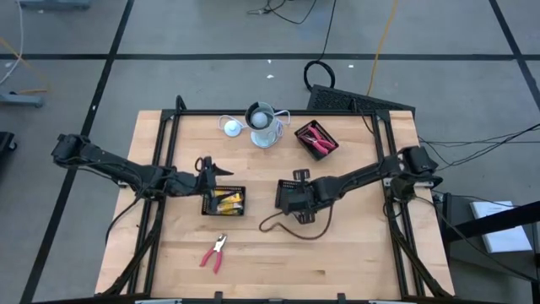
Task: Pick & Place School Supplies
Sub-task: Put the blue eraser into the bottom black bin, then put the pink hole puncher into the top black bin
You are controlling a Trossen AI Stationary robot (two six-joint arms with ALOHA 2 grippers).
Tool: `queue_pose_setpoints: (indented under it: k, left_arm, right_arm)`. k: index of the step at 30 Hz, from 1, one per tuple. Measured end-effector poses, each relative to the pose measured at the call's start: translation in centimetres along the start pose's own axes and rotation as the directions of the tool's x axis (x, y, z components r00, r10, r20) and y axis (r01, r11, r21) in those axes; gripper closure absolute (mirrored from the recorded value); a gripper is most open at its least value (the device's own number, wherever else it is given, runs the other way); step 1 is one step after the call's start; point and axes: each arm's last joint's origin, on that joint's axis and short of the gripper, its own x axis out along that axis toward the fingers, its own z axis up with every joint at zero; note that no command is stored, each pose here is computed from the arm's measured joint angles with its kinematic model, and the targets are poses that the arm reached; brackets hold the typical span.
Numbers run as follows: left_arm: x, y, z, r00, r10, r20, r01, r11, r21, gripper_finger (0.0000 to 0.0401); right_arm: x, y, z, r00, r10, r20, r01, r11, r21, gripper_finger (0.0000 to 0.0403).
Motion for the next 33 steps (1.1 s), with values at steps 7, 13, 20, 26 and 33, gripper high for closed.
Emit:
queue_pose_setpoints:
  k: [7,13,20,26,33]
  left_arm:
    - [-0.2,-0.6,0.0,1.0,-0.03,0.005,0.03,1.0,0.004,0.0075]
    - [-0.5,-1.1,0.0,0.998,-0.06,0.01,0.06,0.998,0.013,0.0075]
    - [-1.5,-2.4,0.6,0.989,-0.12,-0.089,0.121,0.993,0.001,0.0077]
    - [-4.1,-4.9,2.7,0.961,-0.234,-0.145,0.234,0.972,-0.021,0.0128]
    - [-6.9,-7.2,2.4,0.878,-0.408,-0.252,0.351,0.905,-0.242,0.0206]
  right_arm:
    - [1.6,-1.0,-0.8,1.0,-0.008,-0.005,0.008,0.997,0.078,0.0264]
    - [1.2,-1.2,0.1,0.998,-0.045,0.051,0.042,0.998,0.053,0.016]
    - [-2.5,-0.7,1.3,0.961,-0.136,0.24,0.132,0.991,0.034,0.0151]
    - [-8.0,1.2,1.3,0.886,-0.157,0.437,0.155,0.987,0.039,0.0191]
    - [-12.1,4.6,0.8,0.804,-0.067,0.591,0.04,0.997,0.058,0.0217]
